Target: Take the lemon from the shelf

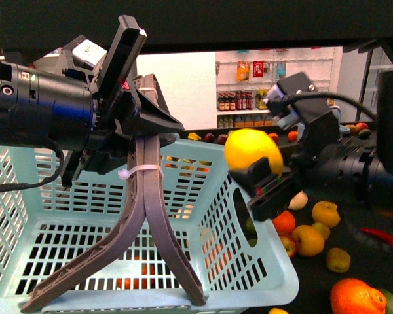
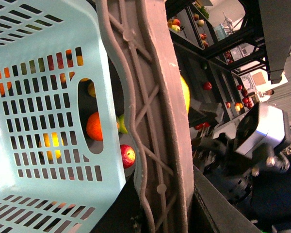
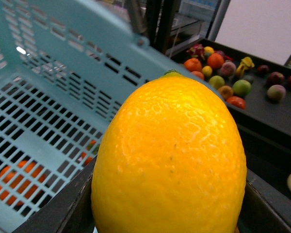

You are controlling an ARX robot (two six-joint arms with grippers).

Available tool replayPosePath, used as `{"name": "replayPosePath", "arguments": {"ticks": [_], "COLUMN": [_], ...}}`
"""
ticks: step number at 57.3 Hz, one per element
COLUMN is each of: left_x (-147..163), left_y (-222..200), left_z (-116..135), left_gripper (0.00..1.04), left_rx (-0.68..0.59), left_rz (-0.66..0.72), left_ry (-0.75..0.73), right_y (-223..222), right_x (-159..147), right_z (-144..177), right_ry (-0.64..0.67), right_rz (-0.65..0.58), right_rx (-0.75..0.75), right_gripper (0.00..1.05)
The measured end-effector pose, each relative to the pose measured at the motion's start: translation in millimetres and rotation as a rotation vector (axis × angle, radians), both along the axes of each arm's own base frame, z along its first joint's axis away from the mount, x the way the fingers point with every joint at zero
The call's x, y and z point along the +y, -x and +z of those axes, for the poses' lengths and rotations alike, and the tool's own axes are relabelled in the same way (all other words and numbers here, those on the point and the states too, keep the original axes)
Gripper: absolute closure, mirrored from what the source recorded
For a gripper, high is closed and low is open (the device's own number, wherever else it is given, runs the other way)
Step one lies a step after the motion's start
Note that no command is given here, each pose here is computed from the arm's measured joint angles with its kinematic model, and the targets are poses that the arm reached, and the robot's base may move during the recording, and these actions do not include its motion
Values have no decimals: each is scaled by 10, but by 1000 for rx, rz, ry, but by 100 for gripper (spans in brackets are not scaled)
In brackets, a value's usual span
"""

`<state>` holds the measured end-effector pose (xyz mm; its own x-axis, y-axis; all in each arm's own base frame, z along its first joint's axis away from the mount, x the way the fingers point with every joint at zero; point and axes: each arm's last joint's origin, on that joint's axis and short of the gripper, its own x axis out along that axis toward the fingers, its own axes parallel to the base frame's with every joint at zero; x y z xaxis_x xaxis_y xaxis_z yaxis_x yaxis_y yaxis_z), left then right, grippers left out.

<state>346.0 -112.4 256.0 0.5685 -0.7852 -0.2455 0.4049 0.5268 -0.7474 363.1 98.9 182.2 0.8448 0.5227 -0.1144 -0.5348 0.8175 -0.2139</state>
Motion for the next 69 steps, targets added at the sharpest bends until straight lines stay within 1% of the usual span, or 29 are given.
{"name": "replayPosePath", "arguments": {"ticks": [12, 15, 18, 23, 25, 29, 33, 36, 40, 42, 47, 50, 53, 55, 61, 64, 69], "left_x": [0, 0, 0, 0, 0, 0, -1, -1, 0, 0, 3, 3, 3, 2, -1, -1, -1], "left_y": [0, 0, 0, 0, -1, 0, -3, -4, -5, -5, -7, -7, -6, -6, -4, -4, -4], "left_z": [0, 0, 0, 0, -1, 0, -10, -12, -13, -13, -13, -13, -13, -13, -13, -12, -12], "left_gripper": [89, 89, 89, 89, 89, 89, 89, 89, 89, 90, 90, 90, 90, 90, 90, 90, 90], "left_rx": [0, -1, 0, 0, 0, 0, 1, 5, 5, 3, 1, 0, 1, 2, 2, 2, 2], "left_rz": [1, 1, 2, 1, 1, -1, -2, 2, 4, 3, 10, 9, 5, 3, 0, -1, -1], "left_ry": [-1, -1, -1, -1, -1, 0, -3, -2, -2, -4, -7, -7, -6, -5, -4, -3, -4], "right_y": [30, 32, 34, 24, 8, -34, -94, -172, -283, -363, -489, -558, -599, -613, -600, -591, -577], "right_x": [214, 245, 262, 264, 254, 219, 133, 2, -229, -410, -718, -923, -1081, -1174, -1281, -1289, -1271], "right_z": [-166, -206, -219, -198, -180, -138, -88, -24, 61, 97, 53, -93, -311, -524, -1020, -1206, -1429], "right_ry": [18, 16, 12, -20, -38, -72, -116, -152, -175, -184, -171, -148, -119, -94, -64, -53, -34], "right_rz": [11, 8, 9, -10, -22, -41, -71, -118, -189, -236, -310, -357, -377, -386, -376, -363, -341], "right_rx": [27, 38, 42, 45, 47, 50, 53, 45, 22, 16, 10, 43, 100, 158, 318, 375, 435], "right_gripper": [38, 29, 22, 9, 6, 8, 7, 7, 7, 7, 7, 7, 7, 7, 7, 7, 7]}}
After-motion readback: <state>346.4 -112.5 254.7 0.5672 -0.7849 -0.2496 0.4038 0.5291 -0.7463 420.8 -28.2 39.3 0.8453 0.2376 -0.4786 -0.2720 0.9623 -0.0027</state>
